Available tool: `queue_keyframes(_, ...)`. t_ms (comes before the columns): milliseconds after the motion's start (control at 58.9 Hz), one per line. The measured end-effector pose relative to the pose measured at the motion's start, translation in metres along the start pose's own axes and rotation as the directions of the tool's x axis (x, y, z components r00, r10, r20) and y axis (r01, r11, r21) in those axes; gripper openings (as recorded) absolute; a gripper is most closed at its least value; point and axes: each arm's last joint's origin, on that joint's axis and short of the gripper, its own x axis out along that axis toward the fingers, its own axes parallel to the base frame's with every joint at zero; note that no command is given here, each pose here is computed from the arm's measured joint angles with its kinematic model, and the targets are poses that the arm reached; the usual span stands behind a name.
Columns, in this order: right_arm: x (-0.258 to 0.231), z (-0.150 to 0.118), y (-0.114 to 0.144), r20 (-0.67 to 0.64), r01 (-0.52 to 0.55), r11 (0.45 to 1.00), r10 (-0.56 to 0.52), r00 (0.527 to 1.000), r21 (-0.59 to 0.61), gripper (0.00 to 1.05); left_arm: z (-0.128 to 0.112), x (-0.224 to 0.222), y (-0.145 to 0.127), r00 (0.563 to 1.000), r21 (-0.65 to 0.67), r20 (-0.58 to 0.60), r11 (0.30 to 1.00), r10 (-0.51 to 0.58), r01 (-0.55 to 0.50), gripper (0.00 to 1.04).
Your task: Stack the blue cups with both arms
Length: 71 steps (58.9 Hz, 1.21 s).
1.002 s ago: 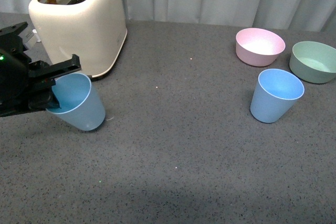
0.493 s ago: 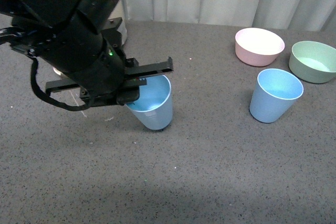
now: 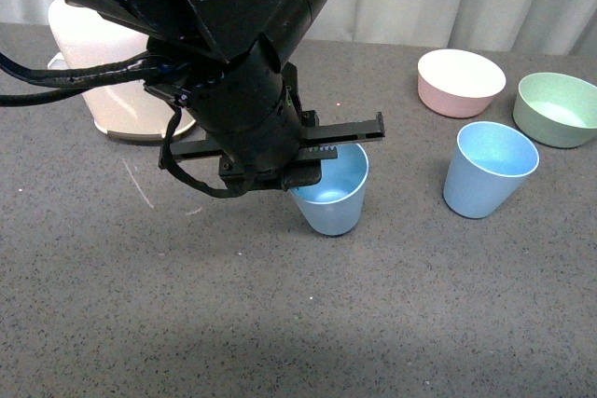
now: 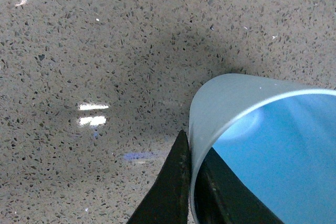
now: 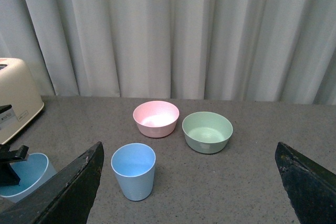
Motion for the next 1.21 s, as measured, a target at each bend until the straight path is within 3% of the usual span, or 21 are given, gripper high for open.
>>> queue_keyframes(442,0.0,0.0,0.0,0.0,0.0,1.0,0.0,1.0,0.0,0.95,0.003,0.003,-0.002,0.999,-0.023,-0.001,0.999,0.032,-0.032,0.05)
queue_keyframes(832,0.0,0.0,0.0,0.0,0.0,1.0,0.0,1.0,0.0,0.95,0.008,-0.002,-0.005,1.0,-0.053,0.003,0.999,-0.002,0.002,0.63)
queue_keyframes(1036,0.0,0.0,0.0,0.0,0.0,1.0,0.0,1.0,0.0,0.95,0.023,-0.03,-0.008,0.995,-0.057,0.097,0.998,0.012,-0.006,0.99)
queue_keyframes(1172,0.0,0.0,0.0,0.0,0.0,1.0,0.0,1.0,0.0,0.95,0.027,-0.04,-0.009,0.991,-0.047,0.133,0.999,0.015,-0.009,0.98)
queue_keyframes(1206,0.0,0.0,0.0,0.0,0.0,1.0,0.0,1.0,0.0,0.95,0.026,-0.035,-0.007,0.972,-0.021,0.232,0.999,0.043,-0.04,0.94)
